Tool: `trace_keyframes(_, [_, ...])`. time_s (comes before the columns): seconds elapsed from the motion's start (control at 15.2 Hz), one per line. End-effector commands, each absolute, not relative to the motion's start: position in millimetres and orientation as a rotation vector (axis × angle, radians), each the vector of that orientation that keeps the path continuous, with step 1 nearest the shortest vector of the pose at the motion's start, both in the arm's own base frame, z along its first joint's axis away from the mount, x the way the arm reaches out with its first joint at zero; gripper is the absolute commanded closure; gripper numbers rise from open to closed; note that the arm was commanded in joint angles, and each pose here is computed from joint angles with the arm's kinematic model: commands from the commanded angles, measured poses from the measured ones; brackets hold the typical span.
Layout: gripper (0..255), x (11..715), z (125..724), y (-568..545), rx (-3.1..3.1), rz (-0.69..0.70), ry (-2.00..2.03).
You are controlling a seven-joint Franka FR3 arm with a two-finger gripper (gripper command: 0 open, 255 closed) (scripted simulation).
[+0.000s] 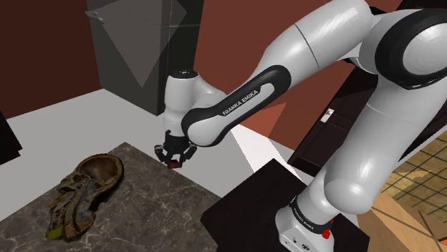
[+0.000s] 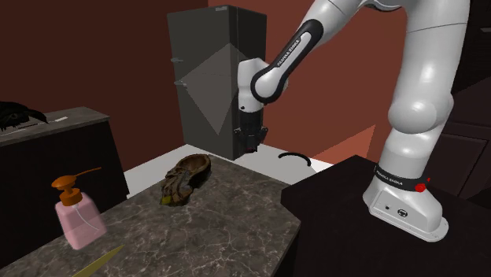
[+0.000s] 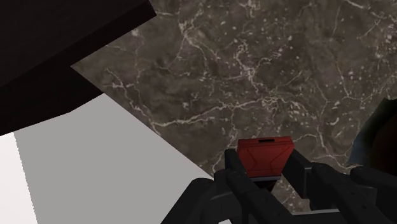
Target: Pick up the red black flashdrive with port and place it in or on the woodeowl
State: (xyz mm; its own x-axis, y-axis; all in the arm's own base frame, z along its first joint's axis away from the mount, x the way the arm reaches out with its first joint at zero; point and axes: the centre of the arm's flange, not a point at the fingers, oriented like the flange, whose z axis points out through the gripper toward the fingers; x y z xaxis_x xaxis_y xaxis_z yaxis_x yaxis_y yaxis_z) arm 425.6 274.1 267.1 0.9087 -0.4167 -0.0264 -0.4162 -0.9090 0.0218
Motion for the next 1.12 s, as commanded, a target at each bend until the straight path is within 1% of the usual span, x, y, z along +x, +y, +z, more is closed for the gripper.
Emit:
trace_keyframes(0.0, [255,424.7,277.1,274.6,3.054,-0.049,-0.666])
trace_keyframes(0.07, [255,424.7,279.2,274.6,3.054,-0.049,-0.666])
trace_keyframes(1.06, [255,493.4,286.8,460.1,3.054,-0.049,-0.666])
